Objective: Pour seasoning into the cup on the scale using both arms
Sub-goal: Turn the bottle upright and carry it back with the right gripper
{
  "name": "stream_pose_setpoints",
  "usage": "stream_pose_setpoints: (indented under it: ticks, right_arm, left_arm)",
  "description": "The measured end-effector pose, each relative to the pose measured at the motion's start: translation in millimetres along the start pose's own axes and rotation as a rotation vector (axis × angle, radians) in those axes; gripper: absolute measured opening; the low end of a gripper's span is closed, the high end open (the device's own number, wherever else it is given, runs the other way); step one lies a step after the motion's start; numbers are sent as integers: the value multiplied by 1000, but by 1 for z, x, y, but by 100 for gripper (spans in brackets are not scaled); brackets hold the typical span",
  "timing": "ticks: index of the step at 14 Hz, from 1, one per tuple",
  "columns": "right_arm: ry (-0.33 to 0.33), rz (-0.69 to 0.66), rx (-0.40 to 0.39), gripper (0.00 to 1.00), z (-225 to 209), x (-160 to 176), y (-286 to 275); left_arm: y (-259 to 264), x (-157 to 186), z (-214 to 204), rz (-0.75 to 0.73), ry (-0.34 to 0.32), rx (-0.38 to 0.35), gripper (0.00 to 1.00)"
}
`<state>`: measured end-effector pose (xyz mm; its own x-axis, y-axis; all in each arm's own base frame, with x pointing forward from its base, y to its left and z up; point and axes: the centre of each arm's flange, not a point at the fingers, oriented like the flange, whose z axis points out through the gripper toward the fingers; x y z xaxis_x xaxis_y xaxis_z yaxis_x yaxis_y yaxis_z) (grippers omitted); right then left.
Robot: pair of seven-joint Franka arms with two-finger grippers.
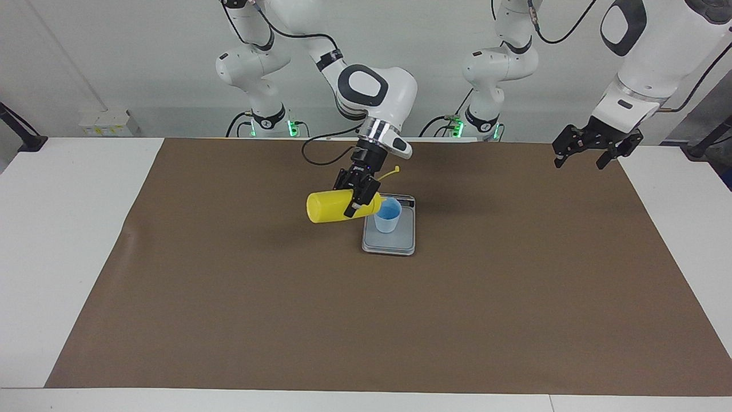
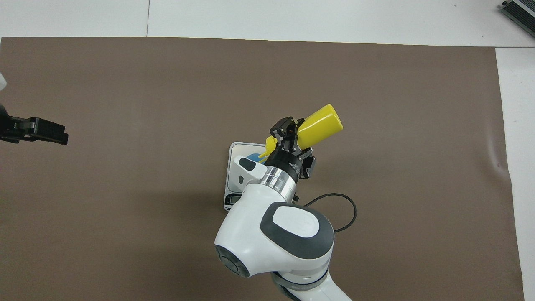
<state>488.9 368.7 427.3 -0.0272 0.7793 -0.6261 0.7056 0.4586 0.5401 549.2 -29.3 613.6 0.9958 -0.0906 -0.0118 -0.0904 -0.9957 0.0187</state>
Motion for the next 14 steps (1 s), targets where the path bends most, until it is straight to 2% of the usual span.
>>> stream_pose_setpoints:
  ticks: [7, 14]
  right_arm:
    - [57, 150, 122, 51, 5, -24, 15]
    - [125, 347, 320, 51, 23, -59, 24]
  left_arm:
    - [0, 0, 0, 0, 0, 0, 100]
    - [0, 0, 0, 0, 0, 0, 100]
